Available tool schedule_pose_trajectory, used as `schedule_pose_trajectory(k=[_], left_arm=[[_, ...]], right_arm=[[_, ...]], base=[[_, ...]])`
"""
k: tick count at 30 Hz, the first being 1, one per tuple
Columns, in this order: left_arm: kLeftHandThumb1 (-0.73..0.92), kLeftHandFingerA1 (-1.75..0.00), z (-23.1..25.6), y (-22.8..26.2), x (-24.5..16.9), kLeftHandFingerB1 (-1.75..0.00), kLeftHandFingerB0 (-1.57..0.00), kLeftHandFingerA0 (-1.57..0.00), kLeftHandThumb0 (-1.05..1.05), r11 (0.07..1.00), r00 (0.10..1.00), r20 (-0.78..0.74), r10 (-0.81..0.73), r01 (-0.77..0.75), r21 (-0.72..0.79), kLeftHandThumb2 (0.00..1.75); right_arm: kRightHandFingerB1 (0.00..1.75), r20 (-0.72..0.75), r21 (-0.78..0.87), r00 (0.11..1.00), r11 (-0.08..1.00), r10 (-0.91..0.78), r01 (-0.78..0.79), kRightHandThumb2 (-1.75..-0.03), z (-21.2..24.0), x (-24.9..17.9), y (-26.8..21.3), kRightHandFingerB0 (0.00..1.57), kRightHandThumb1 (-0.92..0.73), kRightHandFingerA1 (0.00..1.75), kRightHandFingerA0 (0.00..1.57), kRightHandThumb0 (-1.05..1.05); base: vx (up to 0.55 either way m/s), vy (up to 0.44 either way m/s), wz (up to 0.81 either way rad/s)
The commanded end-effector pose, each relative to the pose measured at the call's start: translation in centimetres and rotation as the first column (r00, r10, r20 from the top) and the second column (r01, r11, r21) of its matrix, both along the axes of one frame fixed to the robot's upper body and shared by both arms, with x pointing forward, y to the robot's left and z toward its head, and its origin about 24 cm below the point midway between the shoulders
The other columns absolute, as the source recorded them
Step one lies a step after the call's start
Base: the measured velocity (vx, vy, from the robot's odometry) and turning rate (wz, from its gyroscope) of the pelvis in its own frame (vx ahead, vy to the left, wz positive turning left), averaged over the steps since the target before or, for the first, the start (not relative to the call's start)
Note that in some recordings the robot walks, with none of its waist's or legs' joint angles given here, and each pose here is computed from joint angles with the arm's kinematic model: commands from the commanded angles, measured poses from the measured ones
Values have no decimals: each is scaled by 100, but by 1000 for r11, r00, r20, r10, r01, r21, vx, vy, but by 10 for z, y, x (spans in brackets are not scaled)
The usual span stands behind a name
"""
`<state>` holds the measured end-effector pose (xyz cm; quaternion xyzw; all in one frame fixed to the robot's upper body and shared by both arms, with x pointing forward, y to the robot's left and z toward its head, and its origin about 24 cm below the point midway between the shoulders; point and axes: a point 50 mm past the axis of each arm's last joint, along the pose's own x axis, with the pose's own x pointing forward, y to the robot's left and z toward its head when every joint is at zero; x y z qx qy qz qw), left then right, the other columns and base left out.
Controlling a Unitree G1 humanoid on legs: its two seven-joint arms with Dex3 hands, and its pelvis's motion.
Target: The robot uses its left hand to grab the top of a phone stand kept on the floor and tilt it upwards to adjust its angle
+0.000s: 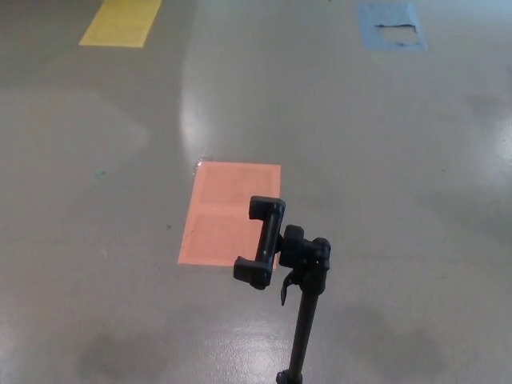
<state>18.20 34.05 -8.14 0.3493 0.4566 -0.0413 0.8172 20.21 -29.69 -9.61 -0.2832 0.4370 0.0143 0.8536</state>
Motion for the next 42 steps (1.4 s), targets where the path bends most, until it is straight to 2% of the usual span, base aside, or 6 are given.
schedule_pose_trajectory(k=[1, 6, 7, 9, 16, 42], left_arm=[[85, -39, 4, 1, -2, -23, -12, -38, -63, 999, 995, 102, -23, 26, -26, 67], [80, -32, 24, -22, 30, -23, -12, -24, -60, 986, 924, 351, -153, 168, -13, 65], [56, -46, 31, -28, 35, -48, 0, 0, -33, 974, 895, 394, -212, 228, 7, 108], [57, -46, 41, -37, 43, -48, 0, 0, -33, 950, 847, 443, -295, 310, 42, 108], [82, -33, 103, -72, 72, -25, -8, -26, -64, 796, 561, 592, -579, 546, 261, 64], [56, -47, 215, -139, 101, -15, 0, -29, -79, 243, -12, 298, -954, 548, 800, 89]], right_arm=[[32, -22, 5, 1000, 1000, 18, -18, -65, -4, -10, -4, 25, -83, 37, 22, -66], [32, -22, -11, 999, 999, 38, -38, -65, -1, -7, -6, 25, -82, 37, 22, -64], [32, -20, -7, 999, 999, 35, -36, -65, 0, -6, -7, 25, -82, 37, 23, -64], [32, -20, -5, 999, 999, 34, -34, -65, 1, -5, -7, 24, -82, 37, 22, -64], [31, -27, -18, 999, 999, 32, -33, -63, 2, -1, -7, 25, -79, 37, 22, -65], [32, -22, -20, 999, 999, 46, -47, -63, 9, 5, -12, 25, -77, 39, 20, -65]], base=[[0, 0, 0], [0, 0, 0], [0, 0, 0], [0, 0, 0], [0, 0, 0], [0, 0, 0]])
